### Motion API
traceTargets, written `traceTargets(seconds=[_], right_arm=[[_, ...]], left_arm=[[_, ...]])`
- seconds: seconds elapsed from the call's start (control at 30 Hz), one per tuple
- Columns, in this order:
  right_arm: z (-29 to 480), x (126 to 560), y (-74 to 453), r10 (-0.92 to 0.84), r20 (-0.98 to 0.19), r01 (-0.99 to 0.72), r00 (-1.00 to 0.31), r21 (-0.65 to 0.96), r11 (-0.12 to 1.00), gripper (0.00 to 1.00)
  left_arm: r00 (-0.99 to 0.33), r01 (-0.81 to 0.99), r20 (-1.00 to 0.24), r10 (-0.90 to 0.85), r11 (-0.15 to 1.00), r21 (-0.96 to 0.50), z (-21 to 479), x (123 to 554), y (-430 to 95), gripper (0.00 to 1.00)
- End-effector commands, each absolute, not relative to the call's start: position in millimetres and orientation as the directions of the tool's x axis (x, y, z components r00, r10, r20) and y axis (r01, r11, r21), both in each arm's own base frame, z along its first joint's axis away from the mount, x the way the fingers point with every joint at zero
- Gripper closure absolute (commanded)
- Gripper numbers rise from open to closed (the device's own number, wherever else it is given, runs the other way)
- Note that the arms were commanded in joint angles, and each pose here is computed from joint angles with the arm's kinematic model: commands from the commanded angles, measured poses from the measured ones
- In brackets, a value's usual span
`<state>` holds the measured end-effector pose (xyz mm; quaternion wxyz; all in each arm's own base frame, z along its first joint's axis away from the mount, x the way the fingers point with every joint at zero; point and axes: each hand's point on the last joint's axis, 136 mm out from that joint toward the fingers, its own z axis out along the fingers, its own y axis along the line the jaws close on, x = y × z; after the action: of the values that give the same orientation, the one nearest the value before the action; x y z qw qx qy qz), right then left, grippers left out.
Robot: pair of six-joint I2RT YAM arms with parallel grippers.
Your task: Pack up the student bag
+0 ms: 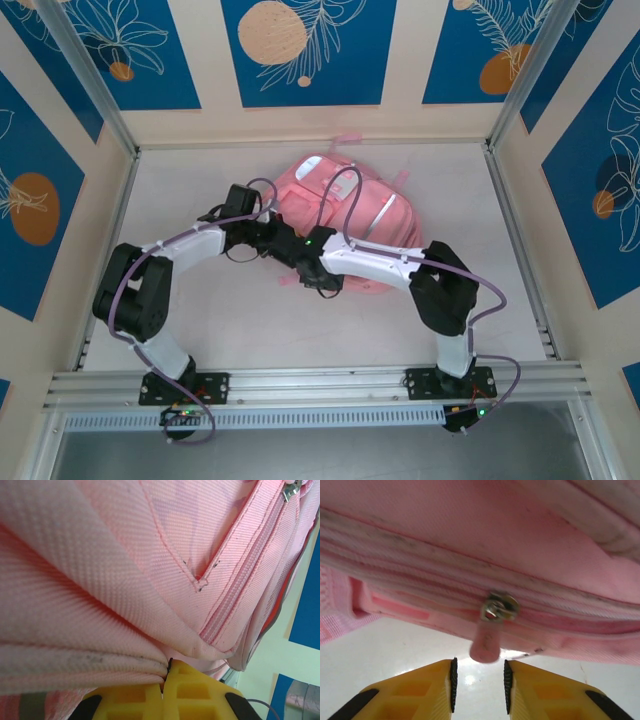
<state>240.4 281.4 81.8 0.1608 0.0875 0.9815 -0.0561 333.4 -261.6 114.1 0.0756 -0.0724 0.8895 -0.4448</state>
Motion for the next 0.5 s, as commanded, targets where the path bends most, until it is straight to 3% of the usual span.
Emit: traceTargets(seconds=[0.0, 0.23, 0.47], right_arm=[[88.2, 251.0, 276.8, 0.162, -0.380, 0.221, -0.911, -0.116, 0.968, 0.67], [86.3, 254.8, 261.2, 0.162, -0.397, 0.261, -0.903, -0.209, 0.942, 0.71], [85.1, 255.4, 261.5, 0.147, -0.391, 0.249, -0.909, -0.225, 0.942, 0.84]], left_arm=[[-0.989, -0.016, -0.066, -0.130, 0.546, -0.838, 128.7, 317.4, -276.2, 1.00], [-0.989, -0.012, -0.069, -0.129, 0.540, -0.842, 130.9, 317.8, -277.7, 1.00], [-0.988, -0.007, -0.075, -0.132, 0.535, -0.845, 134.4, 319.2, -278.7, 1.00]])
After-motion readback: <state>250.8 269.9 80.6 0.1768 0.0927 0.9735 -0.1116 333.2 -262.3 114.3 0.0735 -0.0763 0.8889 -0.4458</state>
